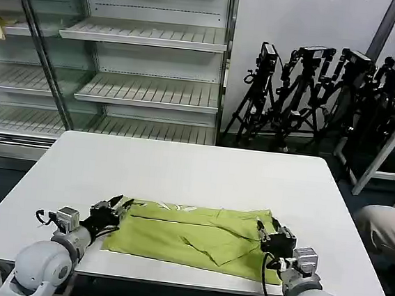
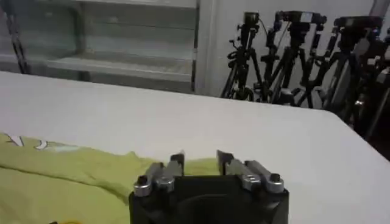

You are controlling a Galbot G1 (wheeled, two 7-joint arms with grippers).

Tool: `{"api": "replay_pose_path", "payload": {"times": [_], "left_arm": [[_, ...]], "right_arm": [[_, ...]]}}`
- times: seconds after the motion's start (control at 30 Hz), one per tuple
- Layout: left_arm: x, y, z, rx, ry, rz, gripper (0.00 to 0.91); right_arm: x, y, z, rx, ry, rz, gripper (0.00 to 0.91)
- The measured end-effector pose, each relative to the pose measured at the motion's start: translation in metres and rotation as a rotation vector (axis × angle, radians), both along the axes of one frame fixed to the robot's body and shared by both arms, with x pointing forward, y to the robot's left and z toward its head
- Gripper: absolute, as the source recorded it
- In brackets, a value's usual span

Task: Fold and organize the clothes.

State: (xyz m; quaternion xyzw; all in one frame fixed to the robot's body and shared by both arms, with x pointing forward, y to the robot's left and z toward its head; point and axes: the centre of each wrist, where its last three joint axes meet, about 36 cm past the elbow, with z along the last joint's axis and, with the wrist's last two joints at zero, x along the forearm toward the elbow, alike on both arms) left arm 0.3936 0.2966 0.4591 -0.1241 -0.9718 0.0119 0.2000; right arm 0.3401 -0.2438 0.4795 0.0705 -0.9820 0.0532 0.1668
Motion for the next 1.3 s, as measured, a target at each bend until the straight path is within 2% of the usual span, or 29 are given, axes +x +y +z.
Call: {"api": "replay_pose_path", "payload": {"times": [0.37, 0.4, 0.43, 0.5, 0.93, 1.3], "left_arm": [[-0.015, -0.023, -0.021, -0.043, 0.087, 0.154, 0.897], [-0.015, -0.025, -0.023, -0.049, 0.094, 0.162, 0.574], [-0.016, -0.027, -0.024, -0.056, 0.1, 0.17, 0.03], [-0.017, -0.032, -0.027, -0.069, 0.112, 0.18, 0.01], [-0.019, -0.048, -0.033, -0.119, 0.143, 0.208, 0.02], [-0.011, -0.041, -0.038, -0.069, 0.107, 0.209, 0.0]], "right_arm": [[-0.022, -0.007, 0.004, -0.009, 0.007, -0.015, 0.907], [-0.023, -0.008, 0.004, -0.01, 0.007, -0.016, 0.907], [-0.024, -0.008, 0.005, -0.012, 0.007, -0.018, 0.907], [-0.026, -0.009, 0.005, -0.015, 0.007, -0.021, 0.907], [-0.035, -0.008, 0.003, -0.03, 0.02, -0.031, 0.907], [-0.037, -0.006, 0.002, -0.04, 0.017, -0.031, 0.907]]}}
